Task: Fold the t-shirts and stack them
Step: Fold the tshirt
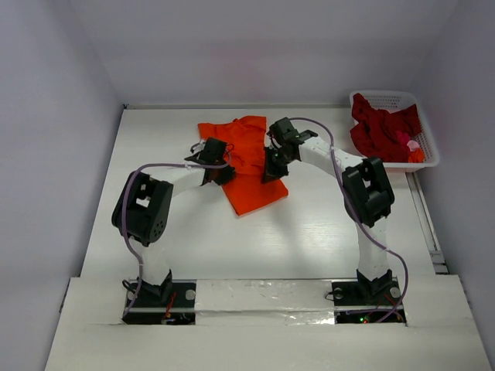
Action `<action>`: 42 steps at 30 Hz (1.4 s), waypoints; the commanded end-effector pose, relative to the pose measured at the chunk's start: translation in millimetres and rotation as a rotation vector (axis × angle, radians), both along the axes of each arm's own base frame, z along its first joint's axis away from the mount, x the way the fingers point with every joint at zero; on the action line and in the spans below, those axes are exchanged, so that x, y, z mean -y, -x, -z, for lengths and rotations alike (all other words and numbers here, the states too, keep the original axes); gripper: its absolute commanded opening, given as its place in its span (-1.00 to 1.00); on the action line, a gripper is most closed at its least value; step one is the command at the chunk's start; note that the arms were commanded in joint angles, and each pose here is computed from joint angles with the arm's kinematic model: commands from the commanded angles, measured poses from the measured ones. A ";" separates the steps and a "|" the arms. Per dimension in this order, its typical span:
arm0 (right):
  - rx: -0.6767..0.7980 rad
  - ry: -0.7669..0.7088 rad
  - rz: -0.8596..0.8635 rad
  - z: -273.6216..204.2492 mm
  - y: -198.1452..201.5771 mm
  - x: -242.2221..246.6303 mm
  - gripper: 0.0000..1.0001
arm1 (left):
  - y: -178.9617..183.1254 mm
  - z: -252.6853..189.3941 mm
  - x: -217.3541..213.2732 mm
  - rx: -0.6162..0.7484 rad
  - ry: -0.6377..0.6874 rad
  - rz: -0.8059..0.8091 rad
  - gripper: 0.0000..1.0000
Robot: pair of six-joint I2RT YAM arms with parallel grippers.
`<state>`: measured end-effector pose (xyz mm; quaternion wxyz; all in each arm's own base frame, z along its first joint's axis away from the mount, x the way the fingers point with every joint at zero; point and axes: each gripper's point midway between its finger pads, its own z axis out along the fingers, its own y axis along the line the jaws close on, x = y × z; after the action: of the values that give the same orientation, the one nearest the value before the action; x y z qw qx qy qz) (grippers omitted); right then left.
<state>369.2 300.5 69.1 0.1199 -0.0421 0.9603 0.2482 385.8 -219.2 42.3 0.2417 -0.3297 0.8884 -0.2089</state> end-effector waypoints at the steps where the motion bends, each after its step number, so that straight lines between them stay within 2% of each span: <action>1: 0.045 -0.026 -0.021 -10.8 0.7 -8.8 -0.99 | -33.3 -22.5 -18.5 0.072 0.003 -0.042 -0.76; 8: 0.042 -0.020 -0.021 -7.2 3.0 -6.7 -1.00 | -65.0 -30.0 -60.5 0.095 0.005 -0.125 -0.76; 13: 0.064 -0.025 -0.019 -17.2 -9.9 -13.0 -1.00 | -71.2 -36.8 -63.7 0.110 0.002 -0.125 -0.76; 15: 0.059 -0.019 -0.017 -15.1 -15.5 -15.8 -1.00 | -68.1 -39.0 -64.3 0.113 0.002 -0.122 -0.76; 29: 0.099 0.024 -0.023 -8.9 -59.6 -31.9 -1.00 | 11.3 -36.8 -75.1 0.084 0.042 -0.083 -0.75; 36: 0.197 -0.019 -0.019 -67.0 -52.5 -25.3 -1.00 | 19.4 -37.1 -68.8 0.086 0.046 -0.057 -0.75; 42: 0.197 -0.042 -0.032 -78.8 -27.4 -14.9 -1.00 | 16.5 -40.1 -46.0 0.091 0.057 -0.014 -0.75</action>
<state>404.3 313.1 116.6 0.1784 -0.0614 0.9510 0.2448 364.1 -156.7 71.0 0.2656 -0.3549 0.8665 -0.2294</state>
